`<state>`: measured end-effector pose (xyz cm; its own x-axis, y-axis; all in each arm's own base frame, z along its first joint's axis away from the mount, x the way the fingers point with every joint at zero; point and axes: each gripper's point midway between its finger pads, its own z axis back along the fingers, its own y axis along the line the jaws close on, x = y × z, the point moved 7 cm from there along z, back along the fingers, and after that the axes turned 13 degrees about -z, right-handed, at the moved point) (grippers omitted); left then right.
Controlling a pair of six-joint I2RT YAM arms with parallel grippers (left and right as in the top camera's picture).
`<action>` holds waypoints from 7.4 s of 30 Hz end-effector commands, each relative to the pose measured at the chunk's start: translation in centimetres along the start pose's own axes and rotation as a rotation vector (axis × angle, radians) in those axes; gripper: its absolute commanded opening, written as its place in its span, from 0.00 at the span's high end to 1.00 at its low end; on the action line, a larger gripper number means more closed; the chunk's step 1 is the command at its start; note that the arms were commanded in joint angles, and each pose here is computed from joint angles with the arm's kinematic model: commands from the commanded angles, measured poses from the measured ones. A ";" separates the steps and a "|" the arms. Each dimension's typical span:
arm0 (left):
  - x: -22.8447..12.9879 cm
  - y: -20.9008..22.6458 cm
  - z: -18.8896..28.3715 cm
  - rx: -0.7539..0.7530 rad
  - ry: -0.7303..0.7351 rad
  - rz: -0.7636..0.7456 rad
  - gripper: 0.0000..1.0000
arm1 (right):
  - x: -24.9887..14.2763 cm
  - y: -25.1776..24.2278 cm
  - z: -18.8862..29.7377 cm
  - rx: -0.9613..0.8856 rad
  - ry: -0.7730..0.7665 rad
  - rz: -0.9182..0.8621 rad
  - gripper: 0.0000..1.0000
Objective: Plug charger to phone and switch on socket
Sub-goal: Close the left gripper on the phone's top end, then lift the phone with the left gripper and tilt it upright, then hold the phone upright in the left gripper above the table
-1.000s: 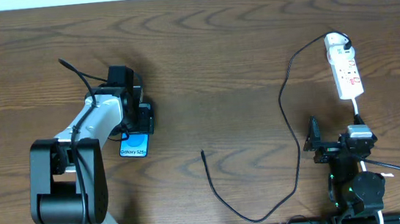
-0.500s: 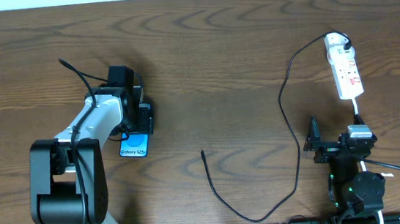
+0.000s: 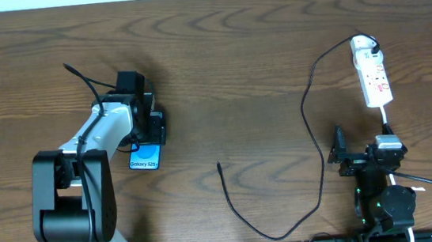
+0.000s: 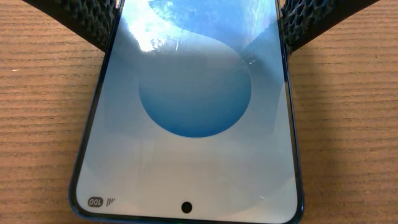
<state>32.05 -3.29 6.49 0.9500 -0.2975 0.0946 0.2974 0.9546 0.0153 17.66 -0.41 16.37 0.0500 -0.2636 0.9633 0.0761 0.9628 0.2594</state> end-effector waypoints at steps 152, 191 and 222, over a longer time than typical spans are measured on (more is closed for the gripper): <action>8.5 -6.1 18.4 -1.527 0.316 0.919 0.93 | 0.0 0.0 0.0 -0.003 -0.003 -0.013 0.01; 8.4 -6.2 18.5 -1.532 0.289 0.875 0.93 | 0.0 0.0 0.0 -0.003 -0.003 -0.013 0.01; 8.4 -6.2 18.5 -1.532 0.275 0.863 0.92 | 0.0 0.0 0.0 -0.003 -0.003 -0.013 0.01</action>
<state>36.66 -11.56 23.26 0.7493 0.1283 -0.6496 -0.6556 0.0057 -0.7551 17.66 -0.41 16.37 0.0500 -0.2636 0.9633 0.0761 0.9628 0.2594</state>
